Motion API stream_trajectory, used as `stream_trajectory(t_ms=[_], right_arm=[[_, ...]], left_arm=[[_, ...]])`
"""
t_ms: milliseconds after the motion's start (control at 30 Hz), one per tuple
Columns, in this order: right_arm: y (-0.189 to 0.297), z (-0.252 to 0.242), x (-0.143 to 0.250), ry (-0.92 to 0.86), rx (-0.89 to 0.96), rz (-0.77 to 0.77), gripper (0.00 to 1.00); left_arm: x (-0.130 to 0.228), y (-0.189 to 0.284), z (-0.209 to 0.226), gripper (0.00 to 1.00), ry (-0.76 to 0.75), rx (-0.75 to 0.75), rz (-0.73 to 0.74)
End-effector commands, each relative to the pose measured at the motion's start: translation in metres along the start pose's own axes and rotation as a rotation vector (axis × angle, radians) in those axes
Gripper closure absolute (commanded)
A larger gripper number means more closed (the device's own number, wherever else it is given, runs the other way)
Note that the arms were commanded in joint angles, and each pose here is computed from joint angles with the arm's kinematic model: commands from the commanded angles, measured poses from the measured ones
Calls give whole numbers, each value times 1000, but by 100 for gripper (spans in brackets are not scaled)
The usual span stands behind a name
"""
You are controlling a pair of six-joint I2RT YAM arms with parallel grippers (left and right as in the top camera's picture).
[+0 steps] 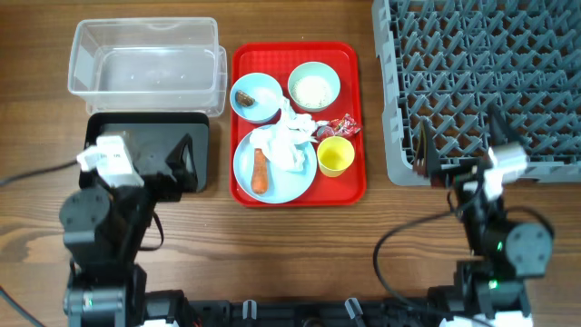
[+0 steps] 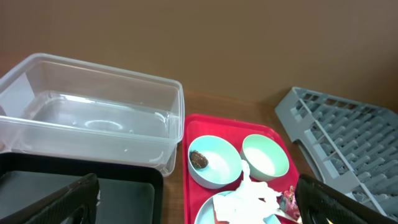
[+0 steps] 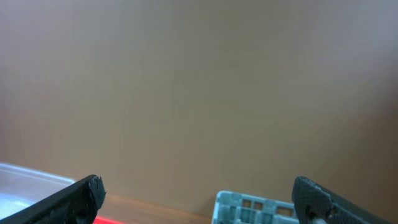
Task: Sort waste into correct bins and load items into the dishwasher rack
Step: 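Move the left gripper over the yellow cup on the red tray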
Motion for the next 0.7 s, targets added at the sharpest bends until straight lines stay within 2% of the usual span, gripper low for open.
stream_trajectory(t_ms=[0,100,233,400,467,567,667], right_arm=[[-37,-3,-27,-4,-118,12,0],[-67,-6,-34,-29,-185,79,0],[-109,-6,-37,-93,-329,213,0],[-132,-6,-31,-146,-433,448,0],[-136,-6,-28,-140,-465,532,0],[-135,-5,-23,-97,-493,563,0],[-131,-3,-19,-126,-500,604,0]], left_arm=[[-28,-7,-11,0,-17,6,11],[-45,-16,-18,0,1,-23,86],[-68,-41,-23,0,41,-103,277],[-90,-75,-44,0,9,-195,421],[-92,-89,-58,0,-14,-193,475],[-81,-112,-72,0,-41,-161,531],[-64,-136,-76,0,-31,-144,592]])
Point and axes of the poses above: each gripper's point midway between its finger pads, its own y axis back along the fingers, its own z axis along the line the jaws close on, x = y × z, the point moved 8 cm from there along y, back along the fingers, and after that the axes turned 10 degrees about y, right-handed, at the moved point
